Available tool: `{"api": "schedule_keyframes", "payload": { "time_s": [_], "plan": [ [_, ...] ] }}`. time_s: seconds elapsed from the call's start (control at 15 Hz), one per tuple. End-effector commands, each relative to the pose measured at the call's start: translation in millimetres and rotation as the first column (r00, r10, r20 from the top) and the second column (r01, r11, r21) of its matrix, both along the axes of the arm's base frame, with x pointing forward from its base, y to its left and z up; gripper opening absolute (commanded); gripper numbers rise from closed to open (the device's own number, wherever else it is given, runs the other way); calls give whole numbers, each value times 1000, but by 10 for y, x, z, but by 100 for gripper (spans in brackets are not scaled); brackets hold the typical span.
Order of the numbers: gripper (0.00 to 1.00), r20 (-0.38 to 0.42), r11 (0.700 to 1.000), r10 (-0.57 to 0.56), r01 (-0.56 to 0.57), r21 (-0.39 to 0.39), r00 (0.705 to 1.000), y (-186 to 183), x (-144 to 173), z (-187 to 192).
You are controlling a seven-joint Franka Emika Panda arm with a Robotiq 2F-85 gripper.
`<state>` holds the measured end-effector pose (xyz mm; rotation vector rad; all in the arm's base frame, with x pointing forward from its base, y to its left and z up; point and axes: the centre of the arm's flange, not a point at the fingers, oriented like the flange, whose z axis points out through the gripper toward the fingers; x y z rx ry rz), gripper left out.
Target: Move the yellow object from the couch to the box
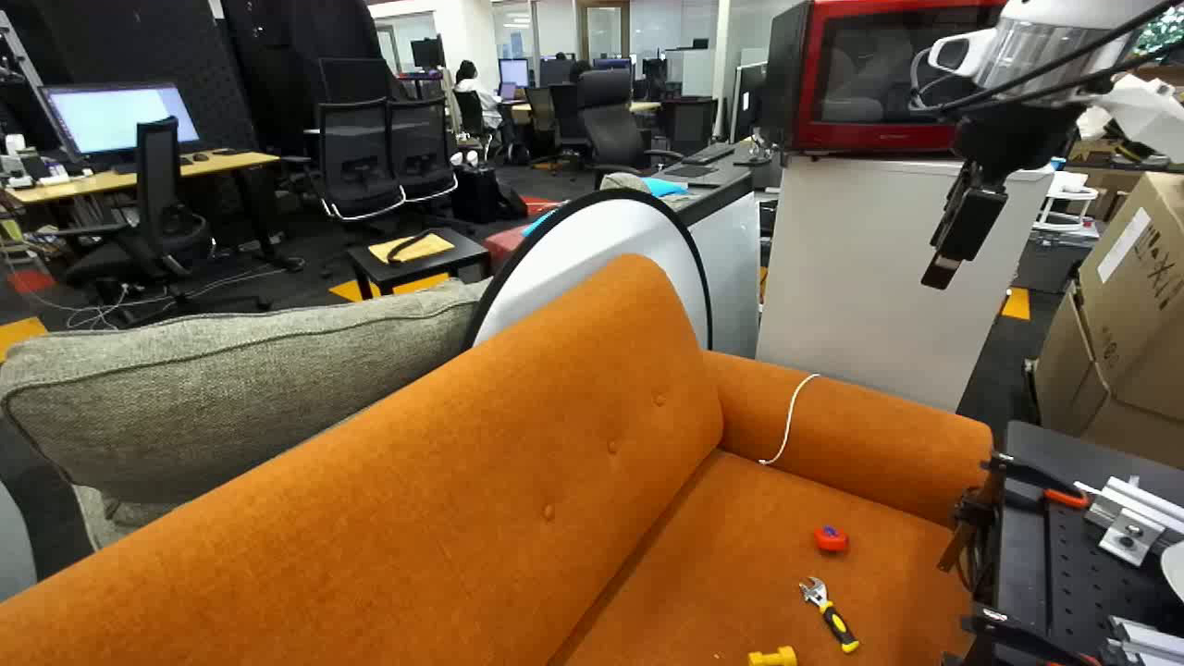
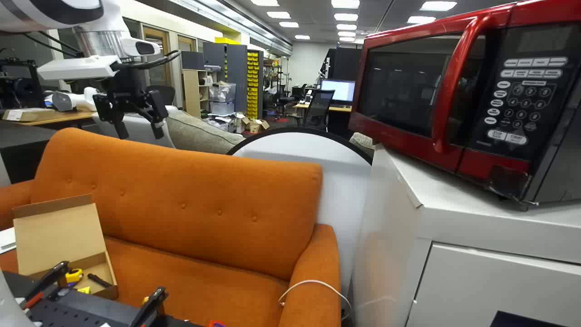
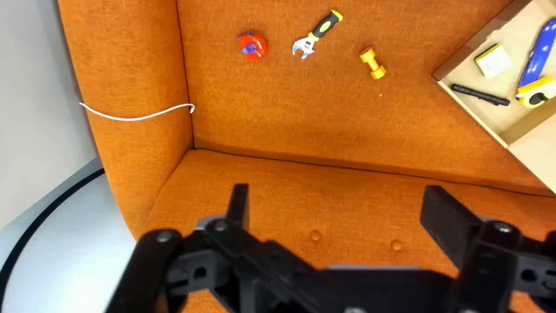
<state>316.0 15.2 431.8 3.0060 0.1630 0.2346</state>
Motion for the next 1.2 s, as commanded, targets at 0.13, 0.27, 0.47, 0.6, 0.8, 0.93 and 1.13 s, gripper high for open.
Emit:
{"api": "schedule_keyframes", "payload": {
  "time_s": [0.13,0.27,0.47,0.6,0.8,0.93,1.13],
  "plan": [
    [100,-7,1000,0,0,0,1000,-1,-7,-22],
    [100,-7,1000,0,0,0,1000,-2,-7,-22],
    [100,-7,1000,0,0,0,1000,-2,-7,-22],
    [100,-14,1000,6,-6,-6,1000,2,-9,-47],
    [100,-60,996,57,-52,75,997,111,59,-136],
    [100,-74,989,116,-108,98,990,279,157,-288],
    [100,-124,975,199,-184,121,972,583,349,-573]
  ]
}}
